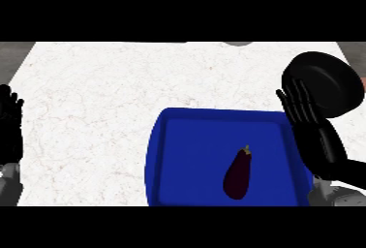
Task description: Pick the eggplant from the tray and place it in the pot
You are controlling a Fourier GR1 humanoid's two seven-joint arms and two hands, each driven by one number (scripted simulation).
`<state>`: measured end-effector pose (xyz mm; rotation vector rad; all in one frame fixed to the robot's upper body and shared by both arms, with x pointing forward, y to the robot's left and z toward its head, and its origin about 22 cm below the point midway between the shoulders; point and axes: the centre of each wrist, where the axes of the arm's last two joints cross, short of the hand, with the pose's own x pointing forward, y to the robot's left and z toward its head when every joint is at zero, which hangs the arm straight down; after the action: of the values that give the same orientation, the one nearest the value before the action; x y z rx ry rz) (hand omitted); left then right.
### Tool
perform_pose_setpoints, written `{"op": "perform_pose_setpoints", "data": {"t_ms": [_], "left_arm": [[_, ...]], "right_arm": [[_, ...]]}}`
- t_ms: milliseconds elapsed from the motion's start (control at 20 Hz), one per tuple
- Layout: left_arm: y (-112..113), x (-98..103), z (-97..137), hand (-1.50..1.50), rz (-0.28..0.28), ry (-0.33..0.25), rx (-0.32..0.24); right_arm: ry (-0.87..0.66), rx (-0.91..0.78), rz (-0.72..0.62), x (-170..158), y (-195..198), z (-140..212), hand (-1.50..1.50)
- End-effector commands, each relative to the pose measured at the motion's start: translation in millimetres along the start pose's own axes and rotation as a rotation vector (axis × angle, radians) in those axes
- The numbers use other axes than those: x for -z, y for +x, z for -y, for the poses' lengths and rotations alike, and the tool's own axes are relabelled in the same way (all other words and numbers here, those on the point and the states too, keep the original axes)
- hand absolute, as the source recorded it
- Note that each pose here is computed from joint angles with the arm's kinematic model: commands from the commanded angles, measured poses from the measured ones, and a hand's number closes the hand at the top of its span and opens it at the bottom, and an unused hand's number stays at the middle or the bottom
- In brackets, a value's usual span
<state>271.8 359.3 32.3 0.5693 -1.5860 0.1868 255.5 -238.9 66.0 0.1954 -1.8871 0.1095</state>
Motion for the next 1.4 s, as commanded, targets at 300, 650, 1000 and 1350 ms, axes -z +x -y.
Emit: {"op": "perform_pose_setpoints", "data": {"t_ms": [300,650,1000,1350], "left_arm": [[42,-2,61,0.00,0.127,-0.253,-0.173],[56,-18,80,0.00,0.129,-0.351,-0.252],[64,2,95,0.00,0.122,-0.353,-0.250],[76,-7,72,0.00,0.123,-0.372,-0.249]], "right_arm": [[0.357,-0.571,-0.120,40,78,98,1.50],[0.360,-0.471,-0.056,-23,6,164,-1.50],[0.540,-0.710,-0.124,2,23,148,-1.50],[0.743,-0.887,-0.274,14,49,98,-1.50]]}}
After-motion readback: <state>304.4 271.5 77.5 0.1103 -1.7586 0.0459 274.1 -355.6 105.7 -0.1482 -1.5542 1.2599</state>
